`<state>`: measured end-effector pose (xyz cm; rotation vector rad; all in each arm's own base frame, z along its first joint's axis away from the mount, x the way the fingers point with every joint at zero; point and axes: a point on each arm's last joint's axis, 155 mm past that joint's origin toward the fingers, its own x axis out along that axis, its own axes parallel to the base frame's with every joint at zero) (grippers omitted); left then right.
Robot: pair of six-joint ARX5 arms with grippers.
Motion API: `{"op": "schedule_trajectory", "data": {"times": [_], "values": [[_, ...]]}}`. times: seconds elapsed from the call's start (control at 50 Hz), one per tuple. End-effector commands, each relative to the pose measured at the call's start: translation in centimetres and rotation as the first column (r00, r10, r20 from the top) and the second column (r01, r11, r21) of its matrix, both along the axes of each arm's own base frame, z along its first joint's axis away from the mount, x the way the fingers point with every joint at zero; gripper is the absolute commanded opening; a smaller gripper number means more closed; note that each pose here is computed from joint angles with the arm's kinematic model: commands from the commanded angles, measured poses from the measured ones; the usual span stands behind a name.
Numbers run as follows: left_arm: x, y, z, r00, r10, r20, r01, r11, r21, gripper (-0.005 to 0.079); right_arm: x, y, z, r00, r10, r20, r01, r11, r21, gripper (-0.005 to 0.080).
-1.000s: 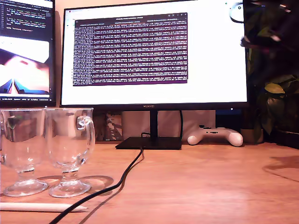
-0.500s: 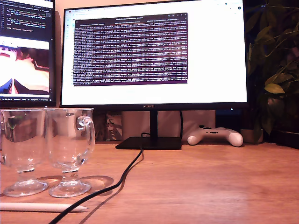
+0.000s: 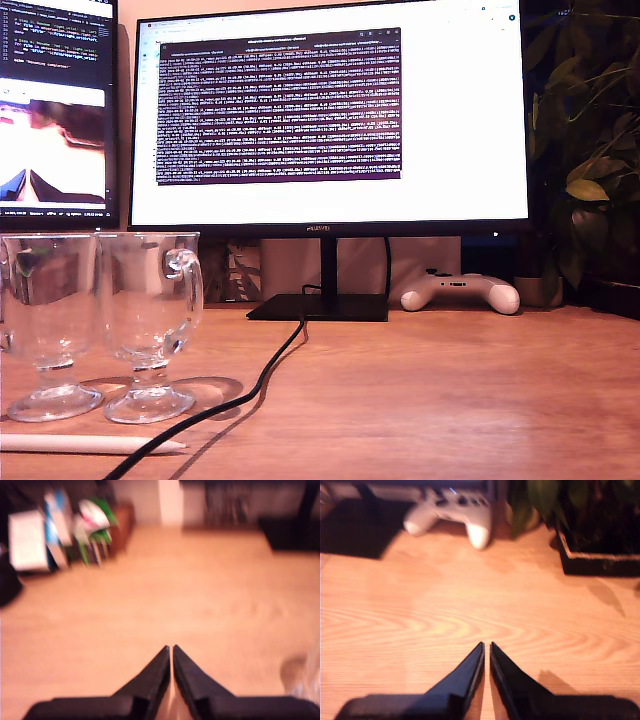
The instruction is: Pick the small glass cups in front of you with each of your hands, and place them behind the white pen
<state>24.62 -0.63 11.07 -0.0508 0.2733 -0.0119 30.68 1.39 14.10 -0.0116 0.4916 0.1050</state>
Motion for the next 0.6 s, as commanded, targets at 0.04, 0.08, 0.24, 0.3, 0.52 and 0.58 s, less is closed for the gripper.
{"op": "schedule_trajectory", "data": {"times": [0.04, 0.08, 0.24, 0.3, 0.52, 0.58], "values": [[-0.2, 0.2, -1.6, 1.0, 0.004, -0.031, -0.004, 1.0, 0.003, -0.0019, -0.2, 0.1, 0.1, 1.0, 0.001, 0.008, -0.001, 1.0, 0.007, -0.0007], [-0.3, 0.3, -1.9, 0.999, 0.011, -0.035, -0.011, 1.0, -0.01, -0.0019, -0.3, 0.1, 0.3, 1.0, 0.001, 0.014, -0.001, 1.0, 0.007, -0.0007], [-0.3, 0.2, -1.7, 1.0, 0.01, -0.015, -0.011, 1.0, -0.023, -0.0019, -1.0, 0.1, 1.0, 0.998, -0.009, 0.059, 0.007, 1.0, 0.021, -0.0007], [-0.3, 0.3, -1.4, 1.0, 0.013, -0.002, -0.013, 1.0, -0.023, -0.0019, -1.3, 0.1, 0.9, 0.997, -0.013, 0.077, 0.011, 1.0, 0.027, -0.0007], [-0.3, 0.2, -1.3, 1.0, 0.009, 0.002, -0.009, 1.0, -0.024, -0.0019, -2.4, 0.1, 0.9, 0.989, -0.03, 0.143, 0.021, 0.998, 0.061, -0.0007], [-0.3, 0.2, -1.3, 1.0, 0.01, 0.002, -0.01, 1.0, -0.024, -0.0019, -2.7, 0.1, 0.5, 0.989, -0.031, 0.146, 0.021, 0.997, 0.07, -0.0007]]}}
